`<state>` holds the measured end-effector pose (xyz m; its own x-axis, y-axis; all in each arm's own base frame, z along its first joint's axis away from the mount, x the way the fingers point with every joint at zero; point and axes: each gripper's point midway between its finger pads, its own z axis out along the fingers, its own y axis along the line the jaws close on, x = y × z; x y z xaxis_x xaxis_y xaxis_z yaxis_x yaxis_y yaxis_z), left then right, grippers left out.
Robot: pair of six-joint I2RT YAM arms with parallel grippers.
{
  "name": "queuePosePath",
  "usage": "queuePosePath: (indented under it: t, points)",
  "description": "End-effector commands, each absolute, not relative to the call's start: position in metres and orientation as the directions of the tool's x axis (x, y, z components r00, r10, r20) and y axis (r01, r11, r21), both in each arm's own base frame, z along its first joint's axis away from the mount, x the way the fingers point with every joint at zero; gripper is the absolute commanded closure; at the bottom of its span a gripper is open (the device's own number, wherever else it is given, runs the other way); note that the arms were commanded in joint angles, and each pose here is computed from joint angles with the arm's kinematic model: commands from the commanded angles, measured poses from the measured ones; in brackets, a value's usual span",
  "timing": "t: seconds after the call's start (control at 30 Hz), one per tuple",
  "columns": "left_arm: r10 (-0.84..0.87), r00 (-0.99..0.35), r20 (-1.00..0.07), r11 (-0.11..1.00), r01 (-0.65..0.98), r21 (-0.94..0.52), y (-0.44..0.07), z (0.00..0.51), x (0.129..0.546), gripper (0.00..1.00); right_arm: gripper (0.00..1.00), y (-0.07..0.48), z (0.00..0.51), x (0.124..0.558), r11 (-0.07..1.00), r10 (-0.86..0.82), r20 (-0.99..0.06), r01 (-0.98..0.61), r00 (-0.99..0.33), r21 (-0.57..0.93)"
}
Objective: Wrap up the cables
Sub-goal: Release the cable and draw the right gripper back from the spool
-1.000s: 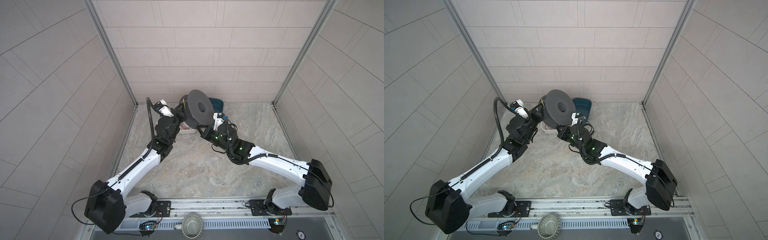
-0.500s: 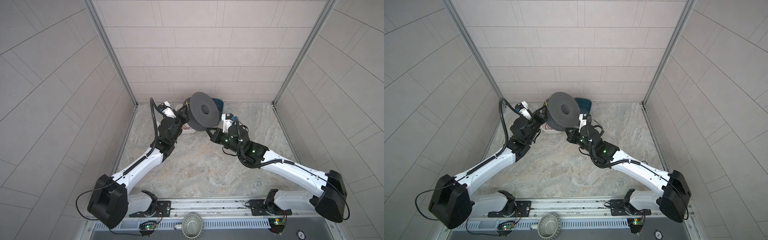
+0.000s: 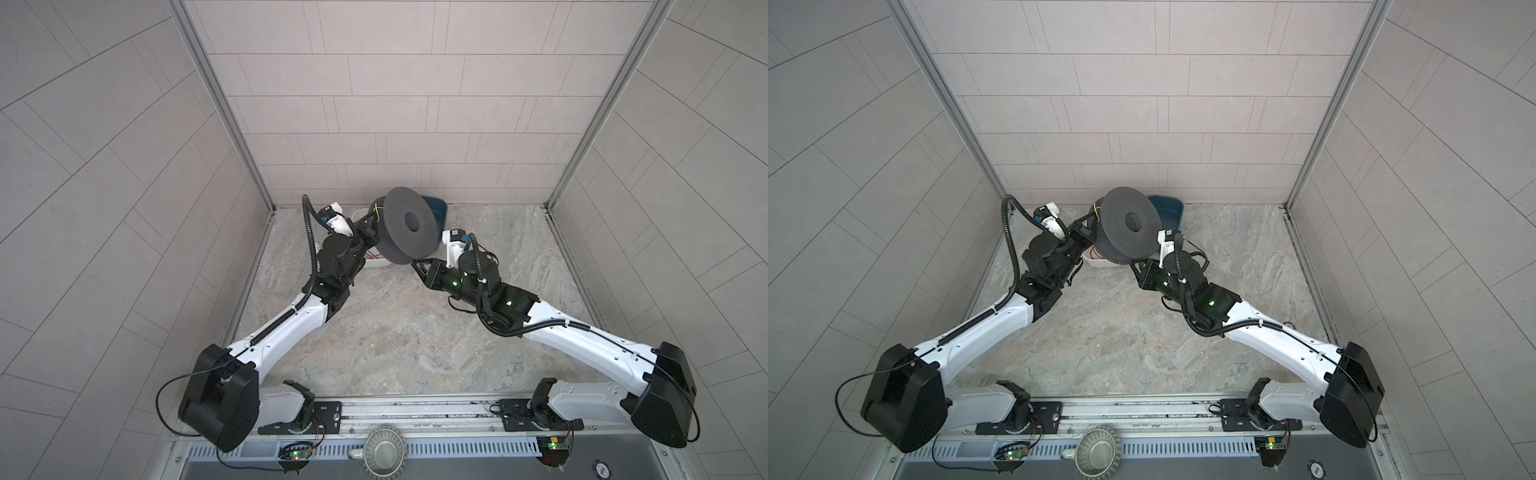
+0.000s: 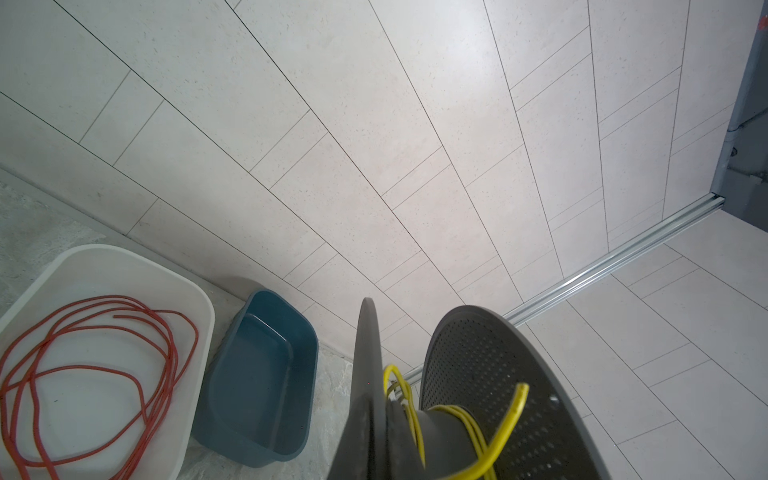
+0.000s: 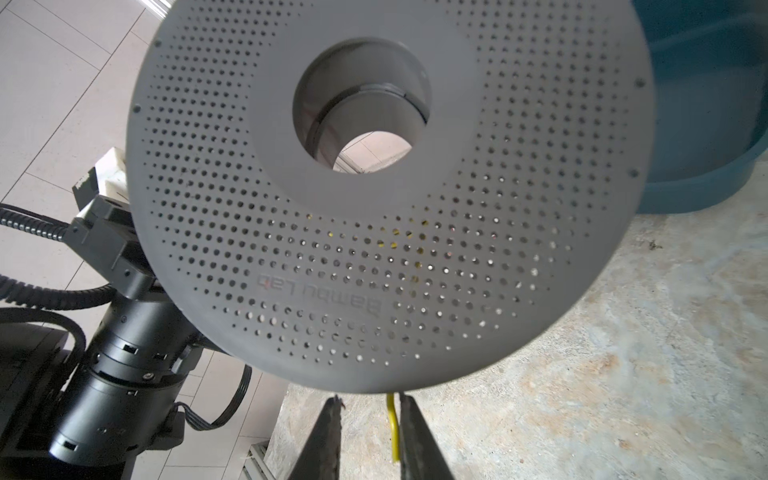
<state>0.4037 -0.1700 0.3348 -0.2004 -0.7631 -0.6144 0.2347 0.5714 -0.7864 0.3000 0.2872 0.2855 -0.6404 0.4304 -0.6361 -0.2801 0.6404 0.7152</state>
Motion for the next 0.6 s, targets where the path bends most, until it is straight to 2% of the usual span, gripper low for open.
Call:
queuePosePath:
  t: [0.0,0.17,0.57]
  points:
    - [-0.819,-0.129,-0.559,0.49,0.351,-0.798,-0.163,0.387,0.399,1.0,0.68,0.276,0.299,0.294,0.637,0.426,-0.661,-0.315,-0.618,0.704]
    - [-0.82,-0.127,-0.559,0.489,0.354,-0.797,-0.16,0.388,0.4,1.0,0.61,0.268,0.302,0.293,0.627,0.423,-0.66,-0.326,-0.621,0.708]
    - [-0.82,-0.143,-0.554,0.476,0.369,-0.799,-0.156,0.392,0.401,1.0,0.58,0.248,0.304,0.302,0.621,0.439,-0.648,-0.311,-0.622,0.719]
